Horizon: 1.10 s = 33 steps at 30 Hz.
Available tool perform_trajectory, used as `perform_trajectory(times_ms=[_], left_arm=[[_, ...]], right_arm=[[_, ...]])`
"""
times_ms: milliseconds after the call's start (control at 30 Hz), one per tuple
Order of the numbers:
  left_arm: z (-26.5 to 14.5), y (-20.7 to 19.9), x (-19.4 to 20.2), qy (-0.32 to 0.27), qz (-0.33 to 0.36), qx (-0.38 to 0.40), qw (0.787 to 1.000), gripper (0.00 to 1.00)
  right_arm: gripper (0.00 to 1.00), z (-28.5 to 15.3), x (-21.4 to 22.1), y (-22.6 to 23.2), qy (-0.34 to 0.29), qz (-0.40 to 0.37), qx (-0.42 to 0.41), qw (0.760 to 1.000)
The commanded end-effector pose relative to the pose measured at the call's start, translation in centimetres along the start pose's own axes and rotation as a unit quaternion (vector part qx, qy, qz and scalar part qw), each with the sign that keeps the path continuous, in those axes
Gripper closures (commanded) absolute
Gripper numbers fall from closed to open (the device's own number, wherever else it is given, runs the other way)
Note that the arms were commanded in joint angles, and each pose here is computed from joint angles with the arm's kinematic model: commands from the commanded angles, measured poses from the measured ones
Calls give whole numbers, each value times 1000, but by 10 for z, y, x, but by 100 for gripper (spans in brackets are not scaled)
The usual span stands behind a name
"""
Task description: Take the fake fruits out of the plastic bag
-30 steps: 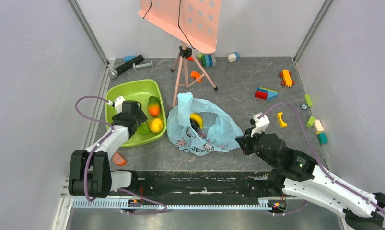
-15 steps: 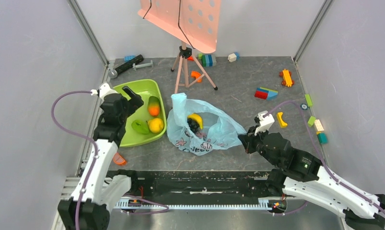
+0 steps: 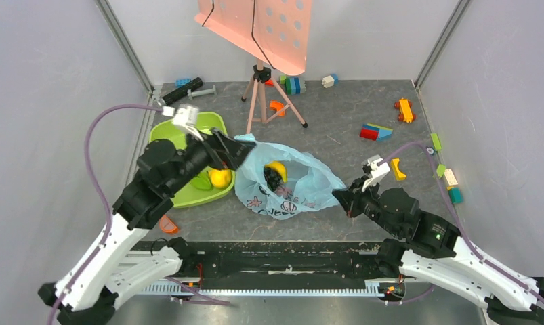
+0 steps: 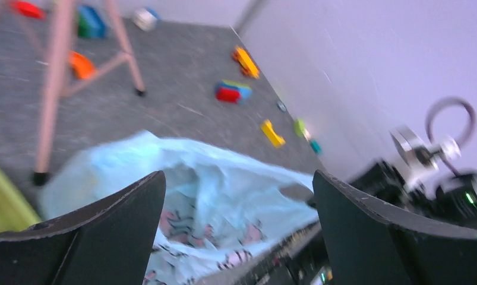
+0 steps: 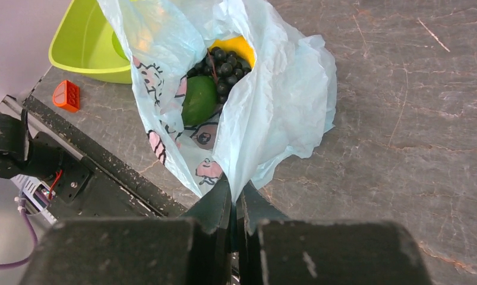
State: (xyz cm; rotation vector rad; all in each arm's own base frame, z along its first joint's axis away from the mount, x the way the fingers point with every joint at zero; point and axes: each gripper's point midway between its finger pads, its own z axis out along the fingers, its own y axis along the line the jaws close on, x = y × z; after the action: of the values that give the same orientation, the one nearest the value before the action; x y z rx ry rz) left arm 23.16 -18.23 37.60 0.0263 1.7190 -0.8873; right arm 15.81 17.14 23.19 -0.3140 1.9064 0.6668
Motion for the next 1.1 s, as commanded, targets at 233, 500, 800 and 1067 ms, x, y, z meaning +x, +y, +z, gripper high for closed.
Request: perform_trajectory(times_ms=[233, 500, 800, 1067], left_arm=[[44, -53, 175, 209, 150, 8, 966, 6], [66, -8, 229, 218, 172, -73, 958, 16], [31, 27, 280, 254, 157, -97, 949, 34], [-2, 36, 295, 251, 137, -103, 953, 42]], right_arm=[[100, 0, 12, -7, -12, 16, 1, 1000], [100, 1, 19, -8, -7, 18, 0, 1000], [100, -9, -6, 13, -52, 5, -65, 996], [100, -27, -18, 59, -96, -27, -210, 973]])
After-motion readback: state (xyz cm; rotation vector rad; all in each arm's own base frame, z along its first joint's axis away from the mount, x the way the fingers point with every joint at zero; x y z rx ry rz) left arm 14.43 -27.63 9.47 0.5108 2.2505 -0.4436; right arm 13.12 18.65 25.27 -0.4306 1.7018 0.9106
